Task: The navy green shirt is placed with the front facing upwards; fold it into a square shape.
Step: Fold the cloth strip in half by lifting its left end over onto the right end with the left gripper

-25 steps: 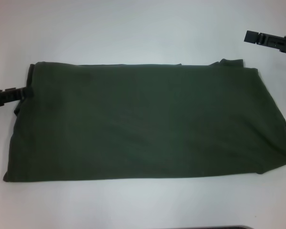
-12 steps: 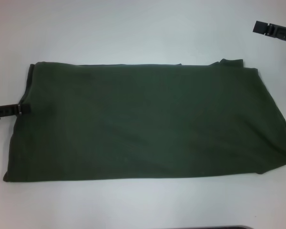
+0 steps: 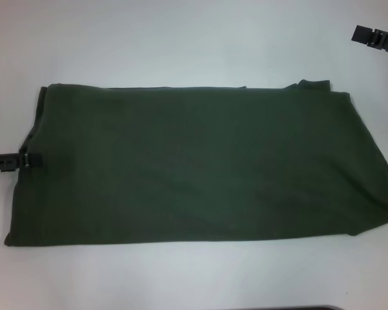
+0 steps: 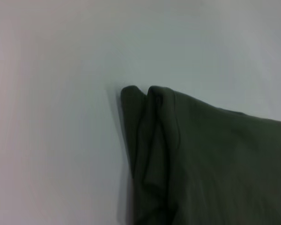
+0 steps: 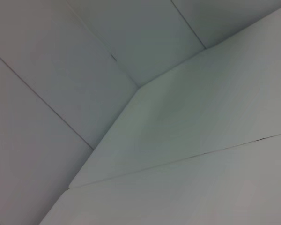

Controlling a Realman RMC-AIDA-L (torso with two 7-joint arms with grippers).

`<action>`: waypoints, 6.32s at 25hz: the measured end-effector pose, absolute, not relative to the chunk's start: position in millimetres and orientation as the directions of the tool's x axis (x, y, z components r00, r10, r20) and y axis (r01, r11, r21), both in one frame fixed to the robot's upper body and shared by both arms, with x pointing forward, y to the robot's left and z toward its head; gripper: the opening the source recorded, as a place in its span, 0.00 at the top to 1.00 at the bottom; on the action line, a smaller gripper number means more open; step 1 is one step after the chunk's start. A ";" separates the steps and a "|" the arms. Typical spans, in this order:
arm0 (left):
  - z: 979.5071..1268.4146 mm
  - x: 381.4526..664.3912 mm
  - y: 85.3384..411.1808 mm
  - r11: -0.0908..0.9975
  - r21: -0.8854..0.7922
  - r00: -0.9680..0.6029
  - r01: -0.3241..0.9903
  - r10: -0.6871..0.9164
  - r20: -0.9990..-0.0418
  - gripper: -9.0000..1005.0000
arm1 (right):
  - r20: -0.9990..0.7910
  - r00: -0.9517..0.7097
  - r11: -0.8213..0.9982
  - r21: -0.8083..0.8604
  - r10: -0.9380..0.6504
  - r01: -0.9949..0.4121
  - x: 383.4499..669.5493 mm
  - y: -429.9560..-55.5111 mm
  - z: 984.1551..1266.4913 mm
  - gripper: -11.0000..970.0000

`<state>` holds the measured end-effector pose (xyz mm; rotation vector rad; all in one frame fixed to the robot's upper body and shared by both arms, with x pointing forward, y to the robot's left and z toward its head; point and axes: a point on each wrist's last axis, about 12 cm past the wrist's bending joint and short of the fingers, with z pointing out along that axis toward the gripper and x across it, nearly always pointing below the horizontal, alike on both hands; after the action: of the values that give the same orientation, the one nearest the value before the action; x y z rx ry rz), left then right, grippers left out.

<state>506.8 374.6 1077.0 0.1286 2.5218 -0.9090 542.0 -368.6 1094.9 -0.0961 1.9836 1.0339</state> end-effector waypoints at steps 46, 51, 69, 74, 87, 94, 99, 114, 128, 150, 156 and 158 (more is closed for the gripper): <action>1092.4 541.5 333.8 0.749 -0.579 -0.912 0.322 0.082 -0.402 0.11 | -0.724 -0.620 0.655 0.630 0.302 -0.417 537.3 -373.4 1093.1 0.04; 1093.0 542.8 334.0 0.754 -0.572 -0.909 0.323 0.080 -0.409 0.11 | -0.724 -0.620 0.656 0.630 0.302 -0.416 537.3 -373.1 1092.6 0.04; 1089.7 540.9 349.1 0.796 -0.531 -0.910 0.289 0.057 -0.410 0.11 | -0.720 -0.622 0.656 0.634 0.307 -0.410 535.6 -373.0 1090.7 0.04; 1087.8 541.3 353.0 0.817 -0.516 -0.919 0.257 0.042 -0.392 0.12 | -0.719 -0.623 0.655 0.635 0.308 -0.409 535.7 -372.9 1090.8 0.04; 1087.9 545.3 348.7 0.825 -0.503 -0.924 0.258 0.058 -0.379 0.14 | -0.718 -0.623 0.656 0.635 0.309 -0.407 536.1 -373.9 1091.8 0.04; 1089.9 550.1 337.0 0.810 -0.508 -0.921 0.291 0.095 -0.376 0.15 | -0.719 -0.623 0.657 0.635 0.309 -0.406 536.2 -374.5 1092.1 0.04; 1091.0 554.1 330.1 0.803 -0.510 -0.919 0.310 0.114 -0.378 0.16 | -0.719 -0.622 0.658 0.634 0.308 -0.406 536.3 -375.1 1092.4 0.04; 1094.7 558.5 324.5 0.800 -0.507 -0.913 0.322 0.119 -0.391 0.18 | -0.722 -0.621 0.659 0.631 0.306 -0.409 537.6 -375.0 1093.6 0.04; 1096.6 561.5 325.5 0.804 -0.500 -0.911 0.320 0.117 -0.395 0.69 | -0.721 -0.620 0.662 0.631 0.308 -0.405 538.0 -375.0 1092.8 0.04; 1123.0 559.1 303.9 0.671 -0.626 -0.880 0.398 0.086 -0.467 0.97 | -0.719 -0.625 0.665 0.630 0.303 -0.402 537.0 -374.8 1091.4 0.04; 1133.3 557.5 299.6 0.628 -0.650 -0.868 0.428 0.085 -0.489 0.97 | -0.719 -0.628 0.667 0.627 0.298 -0.402 536.9 -375.4 1091.4 0.04; 1135.6 555.9 300.2 0.621 -0.653 -0.866 0.434 0.088 -0.492 0.97 | -0.719 -0.628 0.667 0.627 0.297 -0.402 536.9 -375.6 1091.4 0.04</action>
<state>555.9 300.2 1135.6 0.4138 2.4315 -1.1370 536.9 -375.6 1091.4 -0.0809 2.0095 1.0144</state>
